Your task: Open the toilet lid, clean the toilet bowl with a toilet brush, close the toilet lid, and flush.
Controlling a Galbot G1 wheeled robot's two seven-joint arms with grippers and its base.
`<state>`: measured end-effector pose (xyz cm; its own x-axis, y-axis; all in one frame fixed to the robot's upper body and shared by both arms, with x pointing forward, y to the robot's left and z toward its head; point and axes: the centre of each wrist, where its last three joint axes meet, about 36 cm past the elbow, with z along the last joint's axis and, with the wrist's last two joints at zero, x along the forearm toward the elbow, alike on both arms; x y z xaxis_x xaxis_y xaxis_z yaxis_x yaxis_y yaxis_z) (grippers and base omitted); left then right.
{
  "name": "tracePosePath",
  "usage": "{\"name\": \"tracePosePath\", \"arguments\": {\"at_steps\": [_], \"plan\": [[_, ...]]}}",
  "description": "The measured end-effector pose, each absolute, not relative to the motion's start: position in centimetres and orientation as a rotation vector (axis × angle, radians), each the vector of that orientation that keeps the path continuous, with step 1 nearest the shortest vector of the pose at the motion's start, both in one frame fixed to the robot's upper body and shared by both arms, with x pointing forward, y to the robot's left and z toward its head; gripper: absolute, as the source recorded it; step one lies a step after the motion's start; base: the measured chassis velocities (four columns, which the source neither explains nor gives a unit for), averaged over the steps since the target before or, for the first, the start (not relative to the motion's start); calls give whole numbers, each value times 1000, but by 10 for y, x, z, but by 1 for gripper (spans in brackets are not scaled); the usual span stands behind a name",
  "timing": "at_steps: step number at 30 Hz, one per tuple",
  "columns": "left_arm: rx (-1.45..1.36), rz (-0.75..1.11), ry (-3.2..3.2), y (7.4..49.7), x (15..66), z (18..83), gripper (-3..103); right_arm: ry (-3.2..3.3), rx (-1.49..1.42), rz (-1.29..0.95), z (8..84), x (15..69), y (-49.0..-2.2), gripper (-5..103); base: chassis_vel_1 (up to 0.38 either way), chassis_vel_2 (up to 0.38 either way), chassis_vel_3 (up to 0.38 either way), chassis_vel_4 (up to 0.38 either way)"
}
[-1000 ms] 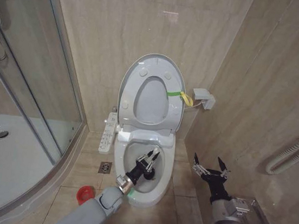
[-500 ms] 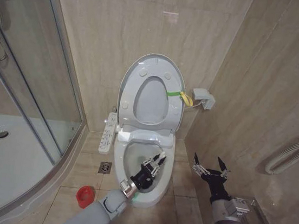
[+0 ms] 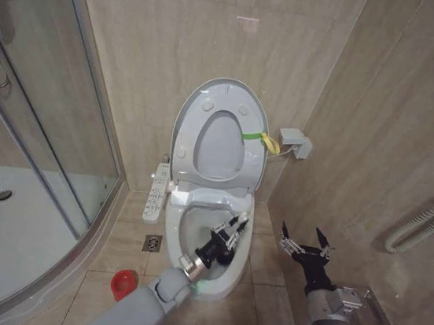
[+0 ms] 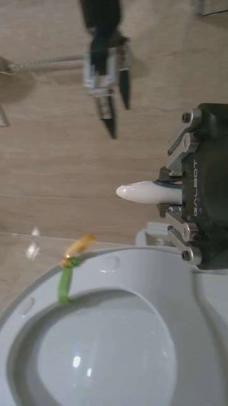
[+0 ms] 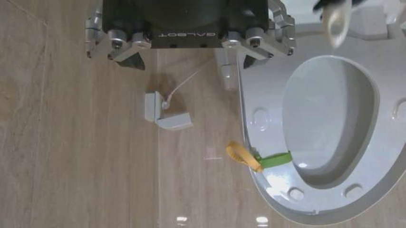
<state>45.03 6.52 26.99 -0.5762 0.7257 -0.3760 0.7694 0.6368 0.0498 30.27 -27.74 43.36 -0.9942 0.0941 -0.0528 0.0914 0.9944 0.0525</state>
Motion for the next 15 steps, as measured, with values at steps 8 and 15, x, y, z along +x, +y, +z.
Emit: {"name": "tracePosePath", "arguments": {"at_steps": [8,15], "plan": [[1111,-123,2584,88,468,234,21,3082,143,77,434,303,-277,100,0,0,0,0],[1132,-171,2503,72,470,267,21,3082,143,77,434,303,-277,100,0,0,0,0]]}}
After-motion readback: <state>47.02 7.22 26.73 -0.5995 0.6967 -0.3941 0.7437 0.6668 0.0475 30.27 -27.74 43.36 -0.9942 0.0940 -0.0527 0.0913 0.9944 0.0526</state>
